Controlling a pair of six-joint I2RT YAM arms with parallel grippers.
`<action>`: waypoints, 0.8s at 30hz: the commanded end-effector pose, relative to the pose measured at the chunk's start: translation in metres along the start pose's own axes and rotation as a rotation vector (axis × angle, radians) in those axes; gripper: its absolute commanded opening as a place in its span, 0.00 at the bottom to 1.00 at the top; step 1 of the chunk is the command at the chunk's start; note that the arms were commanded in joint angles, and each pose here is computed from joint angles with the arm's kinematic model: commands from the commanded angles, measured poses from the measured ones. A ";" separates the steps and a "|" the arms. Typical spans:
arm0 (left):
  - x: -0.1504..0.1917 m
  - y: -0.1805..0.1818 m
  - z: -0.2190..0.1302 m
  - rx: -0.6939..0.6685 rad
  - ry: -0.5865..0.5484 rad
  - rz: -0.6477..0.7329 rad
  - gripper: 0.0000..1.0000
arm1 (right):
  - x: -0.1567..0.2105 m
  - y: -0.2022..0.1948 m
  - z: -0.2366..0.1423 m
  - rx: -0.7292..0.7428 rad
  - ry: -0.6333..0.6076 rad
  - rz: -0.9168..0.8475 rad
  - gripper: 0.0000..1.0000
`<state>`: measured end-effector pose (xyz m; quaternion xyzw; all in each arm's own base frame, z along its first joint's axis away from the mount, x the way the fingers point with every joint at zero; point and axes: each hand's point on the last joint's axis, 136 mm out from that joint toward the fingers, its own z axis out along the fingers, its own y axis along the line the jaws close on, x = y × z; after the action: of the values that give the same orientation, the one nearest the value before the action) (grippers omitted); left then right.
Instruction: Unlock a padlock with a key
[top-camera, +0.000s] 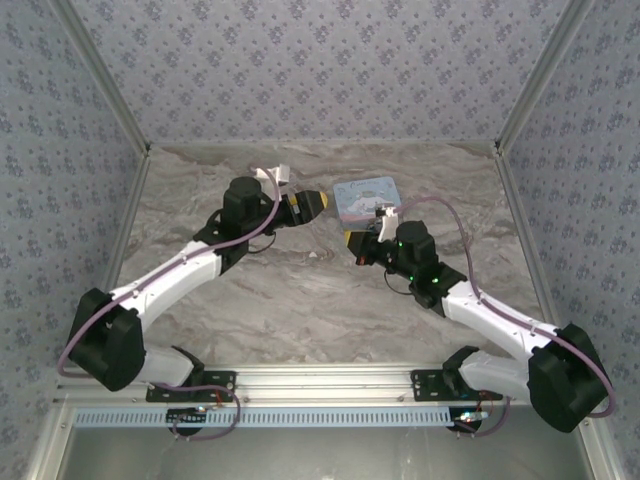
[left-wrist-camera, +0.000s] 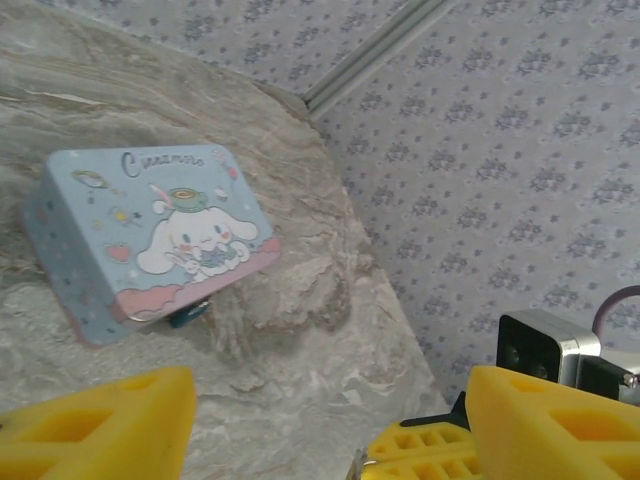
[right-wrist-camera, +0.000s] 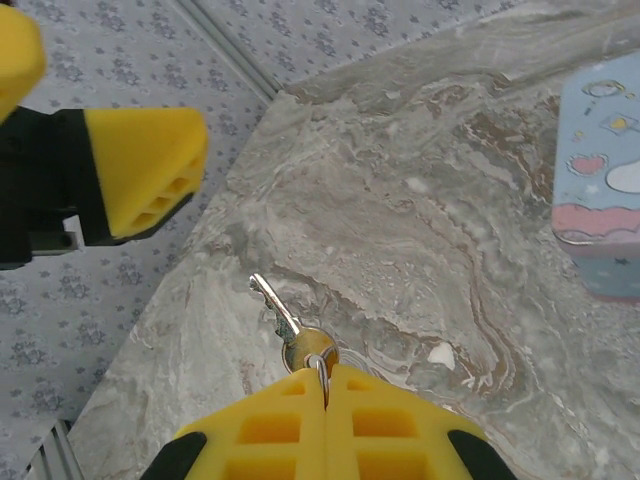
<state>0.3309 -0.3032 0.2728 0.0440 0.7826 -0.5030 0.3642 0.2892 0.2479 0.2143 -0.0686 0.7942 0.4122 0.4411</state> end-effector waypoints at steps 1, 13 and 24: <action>-0.003 -0.028 0.010 0.107 0.025 0.028 0.67 | -0.025 0.026 -0.005 -0.071 -0.070 -0.052 0.00; 0.017 -0.052 0.032 0.187 0.126 0.060 0.52 | -0.042 0.033 -0.012 -0.066 -0.123 -0.053 0.00; 0.024 -0.056 0.037 0.197 0.157 0.067 0.31 | -0.051 0.036 -0.013 -0.064 -0.145 -0.049 0.00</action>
<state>0.3098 -0.3613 0.2725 0.1243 0.7707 -0.5474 0.3016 0.2930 0.2490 0.2519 -0.0691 0.7654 0.4256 0.4778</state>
